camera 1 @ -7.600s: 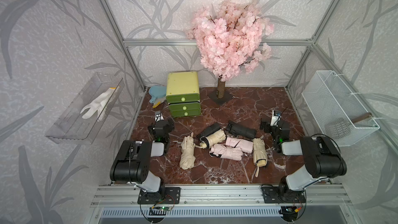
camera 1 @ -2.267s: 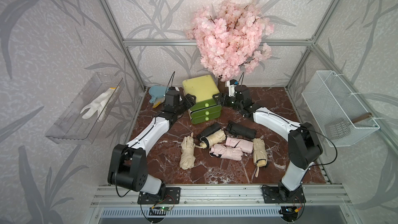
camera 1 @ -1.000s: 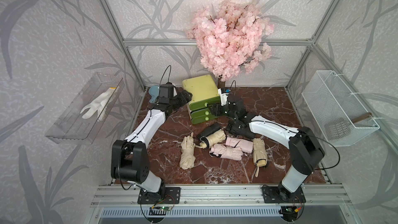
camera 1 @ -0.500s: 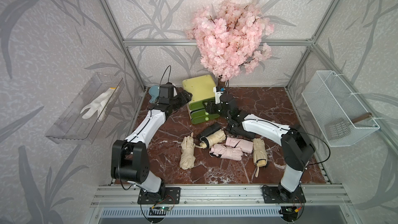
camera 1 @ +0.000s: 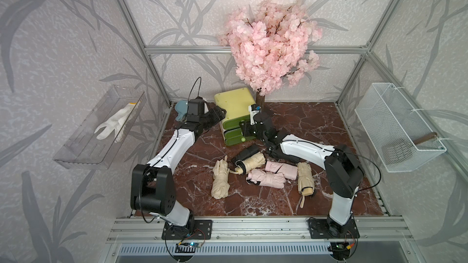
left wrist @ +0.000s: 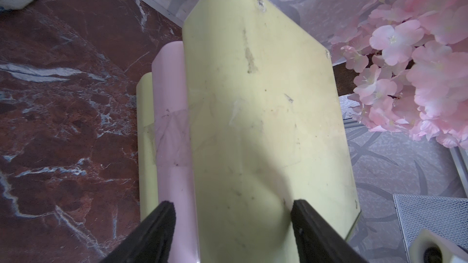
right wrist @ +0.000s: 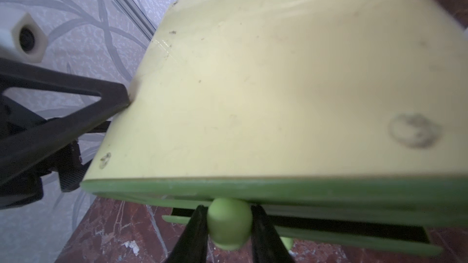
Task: Place the umbrella in the drawer by color
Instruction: Open the drawer in the storage box.
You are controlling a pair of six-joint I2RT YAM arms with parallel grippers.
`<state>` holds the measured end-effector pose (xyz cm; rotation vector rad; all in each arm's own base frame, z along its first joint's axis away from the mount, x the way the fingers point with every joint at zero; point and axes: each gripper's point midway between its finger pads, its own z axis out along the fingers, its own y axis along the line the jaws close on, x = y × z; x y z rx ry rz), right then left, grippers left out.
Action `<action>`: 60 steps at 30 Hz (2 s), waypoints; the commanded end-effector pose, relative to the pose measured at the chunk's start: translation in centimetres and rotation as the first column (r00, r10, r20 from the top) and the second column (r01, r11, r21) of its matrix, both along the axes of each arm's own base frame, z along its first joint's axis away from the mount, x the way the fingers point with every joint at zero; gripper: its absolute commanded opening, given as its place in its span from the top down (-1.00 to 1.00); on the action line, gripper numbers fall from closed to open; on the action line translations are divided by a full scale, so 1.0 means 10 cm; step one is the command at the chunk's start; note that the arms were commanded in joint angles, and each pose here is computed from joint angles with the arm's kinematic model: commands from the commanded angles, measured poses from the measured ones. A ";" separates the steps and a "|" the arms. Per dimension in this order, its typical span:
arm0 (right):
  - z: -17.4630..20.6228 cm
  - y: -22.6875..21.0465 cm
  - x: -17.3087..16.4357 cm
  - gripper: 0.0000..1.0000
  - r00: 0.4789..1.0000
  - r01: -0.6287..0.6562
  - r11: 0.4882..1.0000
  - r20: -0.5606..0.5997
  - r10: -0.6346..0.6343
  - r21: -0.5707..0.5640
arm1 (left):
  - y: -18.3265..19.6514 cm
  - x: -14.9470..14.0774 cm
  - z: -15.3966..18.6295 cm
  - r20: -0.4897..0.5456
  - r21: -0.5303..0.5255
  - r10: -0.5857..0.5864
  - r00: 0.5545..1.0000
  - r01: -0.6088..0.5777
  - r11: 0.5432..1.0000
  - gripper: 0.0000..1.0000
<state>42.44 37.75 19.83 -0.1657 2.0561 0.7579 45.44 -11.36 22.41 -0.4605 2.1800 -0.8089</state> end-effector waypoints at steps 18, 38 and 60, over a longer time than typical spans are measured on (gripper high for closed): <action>0.23 -0.27 -0.56 0.75 0.998 0.000 1.000 0.060 0.000 -0.004 | 0.02 -0.03 -0.19 -0.048 0.033 0.003 0.999 -0.002 0.999 -0.53; 0.15 -0.38 -1.01 0.75 0.998 -0.043 0.998 0.043 0.045 -0.035 | 0.05 -0.04 -0.18 -0.050 0.053 0.012 0.999 -0.009 0.999 -0.53; 0.00 -0.43 -1.09 0.09 0.999 -0.034 0.998 0.012 0.034 -0.049 | 0.06 -0.05 -0.19 -0.056 0.062 0.017 0.998 -0.013 0.998 -0.53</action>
